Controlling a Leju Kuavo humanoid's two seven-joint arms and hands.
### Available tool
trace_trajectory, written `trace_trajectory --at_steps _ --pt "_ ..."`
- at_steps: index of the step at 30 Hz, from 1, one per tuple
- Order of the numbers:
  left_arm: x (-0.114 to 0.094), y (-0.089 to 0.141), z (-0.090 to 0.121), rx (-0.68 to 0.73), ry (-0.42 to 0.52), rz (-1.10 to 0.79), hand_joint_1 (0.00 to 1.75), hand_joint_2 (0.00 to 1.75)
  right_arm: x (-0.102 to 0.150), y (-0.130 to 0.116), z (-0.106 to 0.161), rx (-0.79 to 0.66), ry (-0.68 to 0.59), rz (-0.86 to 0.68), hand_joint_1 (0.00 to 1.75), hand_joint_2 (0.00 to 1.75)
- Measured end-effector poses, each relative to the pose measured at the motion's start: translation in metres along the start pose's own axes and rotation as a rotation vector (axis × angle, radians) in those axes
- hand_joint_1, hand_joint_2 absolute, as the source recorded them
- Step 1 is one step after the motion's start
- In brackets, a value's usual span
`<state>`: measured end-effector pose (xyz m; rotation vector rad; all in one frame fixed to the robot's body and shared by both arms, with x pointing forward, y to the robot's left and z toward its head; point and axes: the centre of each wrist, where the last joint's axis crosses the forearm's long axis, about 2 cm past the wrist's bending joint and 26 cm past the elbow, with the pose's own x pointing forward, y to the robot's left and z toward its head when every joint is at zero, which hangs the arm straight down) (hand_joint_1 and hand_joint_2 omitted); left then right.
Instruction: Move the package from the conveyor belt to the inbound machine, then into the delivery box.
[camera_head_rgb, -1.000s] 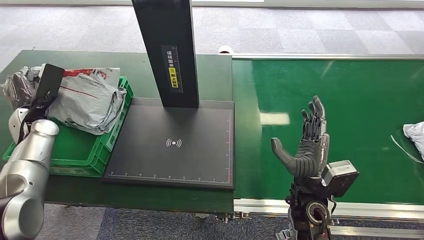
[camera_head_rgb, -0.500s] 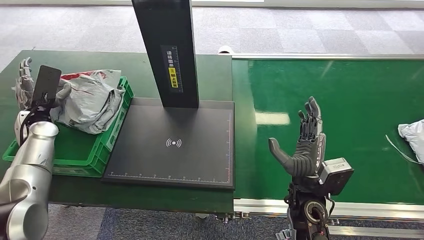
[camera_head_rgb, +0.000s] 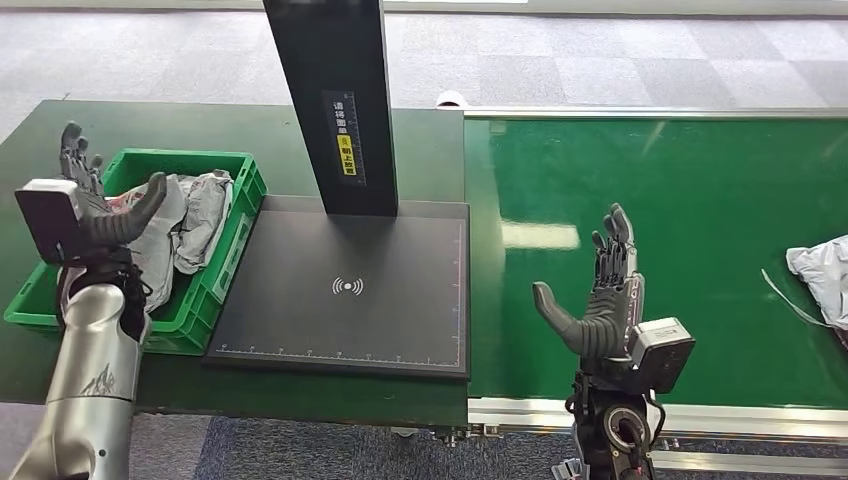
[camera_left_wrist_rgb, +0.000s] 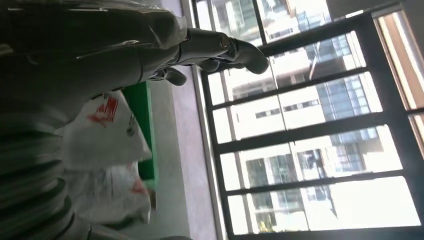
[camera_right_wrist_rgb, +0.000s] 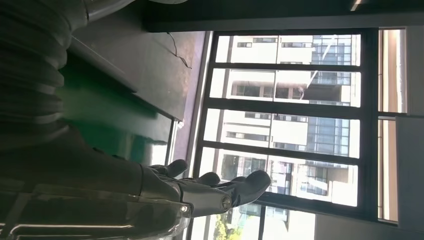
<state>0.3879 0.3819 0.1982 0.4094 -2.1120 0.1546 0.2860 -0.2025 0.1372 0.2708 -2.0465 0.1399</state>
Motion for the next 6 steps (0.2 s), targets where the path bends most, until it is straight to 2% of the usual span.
trace_trajectory --at_steps 2,5,6 --pt "0.005 -0.016 0.030 -0.080 -0.023 0.118 0.00 1.75 -0.003 0.000 0.004 0.002 0.032 -0.014 0.00 1.75" --pt "0.011 -0.050 0.088 -0.211 -0.018 0.278 0.00 1.75 -0.011 0.001 0.015 0.000 0.096 -0.042 0.00 1.75" --pt "0.012 -0.056 0.098 -0.230 -0.013 0.300 0.00 1.75 -0.012 0.001 0.017 -0.001 0.107 -0.046 0.00 1.75"
